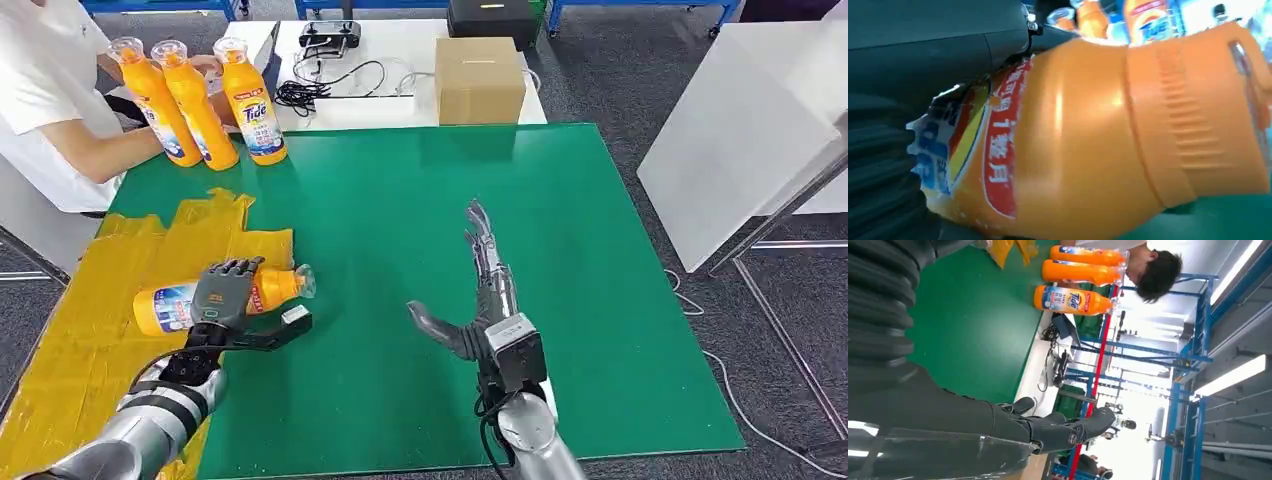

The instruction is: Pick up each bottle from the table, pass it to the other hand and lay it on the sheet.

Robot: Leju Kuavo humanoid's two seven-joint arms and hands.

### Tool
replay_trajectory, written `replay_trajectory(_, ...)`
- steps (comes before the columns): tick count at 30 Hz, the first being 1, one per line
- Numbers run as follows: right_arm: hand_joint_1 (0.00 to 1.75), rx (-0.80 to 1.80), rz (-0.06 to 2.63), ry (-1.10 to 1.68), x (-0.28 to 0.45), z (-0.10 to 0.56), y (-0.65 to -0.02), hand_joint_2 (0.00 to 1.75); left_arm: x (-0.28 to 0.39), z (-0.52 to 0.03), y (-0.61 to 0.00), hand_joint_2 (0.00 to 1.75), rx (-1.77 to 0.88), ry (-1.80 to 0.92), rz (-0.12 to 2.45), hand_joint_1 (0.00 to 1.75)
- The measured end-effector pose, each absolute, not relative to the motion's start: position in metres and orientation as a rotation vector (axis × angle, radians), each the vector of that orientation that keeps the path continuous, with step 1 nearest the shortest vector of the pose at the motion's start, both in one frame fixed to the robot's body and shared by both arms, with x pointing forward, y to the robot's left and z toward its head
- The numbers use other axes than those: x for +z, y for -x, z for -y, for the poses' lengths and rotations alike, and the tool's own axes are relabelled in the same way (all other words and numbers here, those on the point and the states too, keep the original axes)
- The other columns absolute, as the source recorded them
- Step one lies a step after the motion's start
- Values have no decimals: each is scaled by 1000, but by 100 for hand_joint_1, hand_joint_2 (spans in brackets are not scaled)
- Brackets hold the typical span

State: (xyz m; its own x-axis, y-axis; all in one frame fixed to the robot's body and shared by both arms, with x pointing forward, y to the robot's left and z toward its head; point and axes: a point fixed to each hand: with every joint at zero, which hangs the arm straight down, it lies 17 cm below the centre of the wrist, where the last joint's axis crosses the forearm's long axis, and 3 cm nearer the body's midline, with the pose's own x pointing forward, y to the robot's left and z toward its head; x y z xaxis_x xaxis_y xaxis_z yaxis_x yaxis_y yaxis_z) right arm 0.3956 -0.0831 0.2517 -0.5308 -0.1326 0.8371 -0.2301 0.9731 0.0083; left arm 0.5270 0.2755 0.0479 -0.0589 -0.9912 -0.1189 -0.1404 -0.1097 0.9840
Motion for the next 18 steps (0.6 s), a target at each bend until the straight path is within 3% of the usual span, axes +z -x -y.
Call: replay_trajectory(18, 0, 179, 2075, -247, 229, 72, -398, 175, 49, -302, -513, 175, -1105, -1380, 1291, 0)
